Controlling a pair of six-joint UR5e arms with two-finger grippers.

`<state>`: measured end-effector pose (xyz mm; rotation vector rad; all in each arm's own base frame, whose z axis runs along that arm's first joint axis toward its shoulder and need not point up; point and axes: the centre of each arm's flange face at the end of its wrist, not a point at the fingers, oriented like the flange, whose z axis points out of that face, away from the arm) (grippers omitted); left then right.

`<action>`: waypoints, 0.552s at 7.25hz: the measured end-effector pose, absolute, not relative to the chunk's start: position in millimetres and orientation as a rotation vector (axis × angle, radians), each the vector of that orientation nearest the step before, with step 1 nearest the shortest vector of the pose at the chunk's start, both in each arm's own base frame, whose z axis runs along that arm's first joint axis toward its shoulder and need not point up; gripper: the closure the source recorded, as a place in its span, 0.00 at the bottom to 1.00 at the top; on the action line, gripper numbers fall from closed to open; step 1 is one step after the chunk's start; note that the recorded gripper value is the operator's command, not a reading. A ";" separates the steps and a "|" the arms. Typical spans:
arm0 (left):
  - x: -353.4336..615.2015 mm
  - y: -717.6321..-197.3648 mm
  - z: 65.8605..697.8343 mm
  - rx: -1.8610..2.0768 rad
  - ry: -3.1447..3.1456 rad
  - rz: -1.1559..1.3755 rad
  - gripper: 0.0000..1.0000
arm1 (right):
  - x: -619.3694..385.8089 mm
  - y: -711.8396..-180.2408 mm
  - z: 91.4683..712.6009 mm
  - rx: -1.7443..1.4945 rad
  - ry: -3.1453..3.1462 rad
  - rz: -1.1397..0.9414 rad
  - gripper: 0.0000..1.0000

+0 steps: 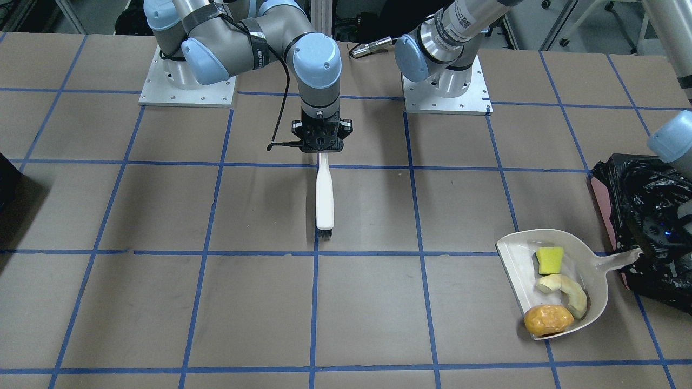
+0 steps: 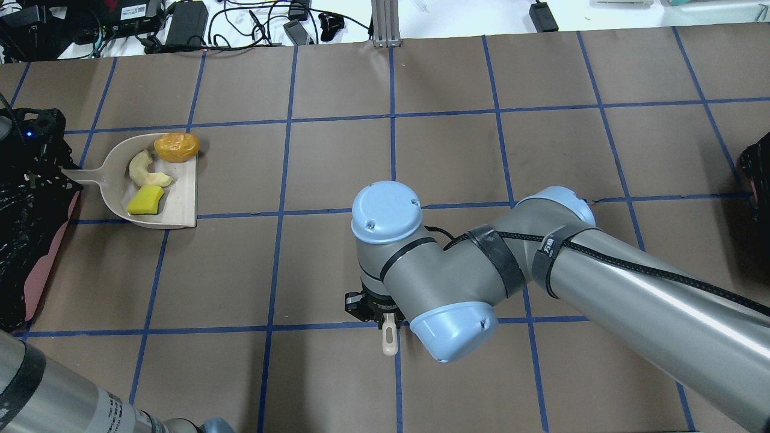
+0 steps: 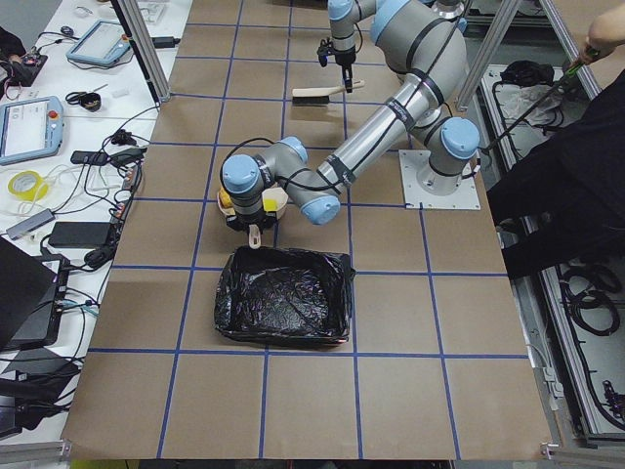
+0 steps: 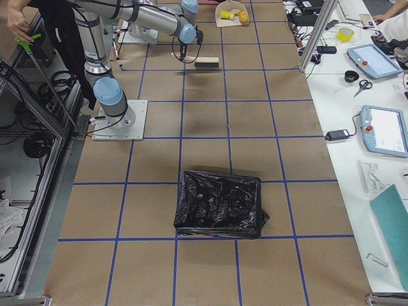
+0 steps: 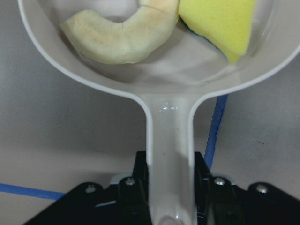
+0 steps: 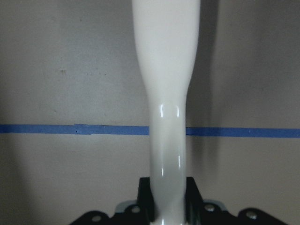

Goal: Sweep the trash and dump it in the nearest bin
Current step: 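Lift the dustpan with the left gripper and tip it over the black bin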

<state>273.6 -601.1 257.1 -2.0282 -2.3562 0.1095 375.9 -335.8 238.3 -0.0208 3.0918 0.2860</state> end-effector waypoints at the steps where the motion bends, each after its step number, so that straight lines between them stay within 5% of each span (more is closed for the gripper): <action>1: 273.5 -600.8 263.8 -2.036 -2.359 0.117 1.00 | 375.6 -335.6 238.7 -0.019 3.092 0.278 1.00; 4: 273.8 -601.2 273.9 -2.033 -2.363 0.177 1.00 | 369.5 -331.6 241.8 -0.021 3.117 0.247 1.00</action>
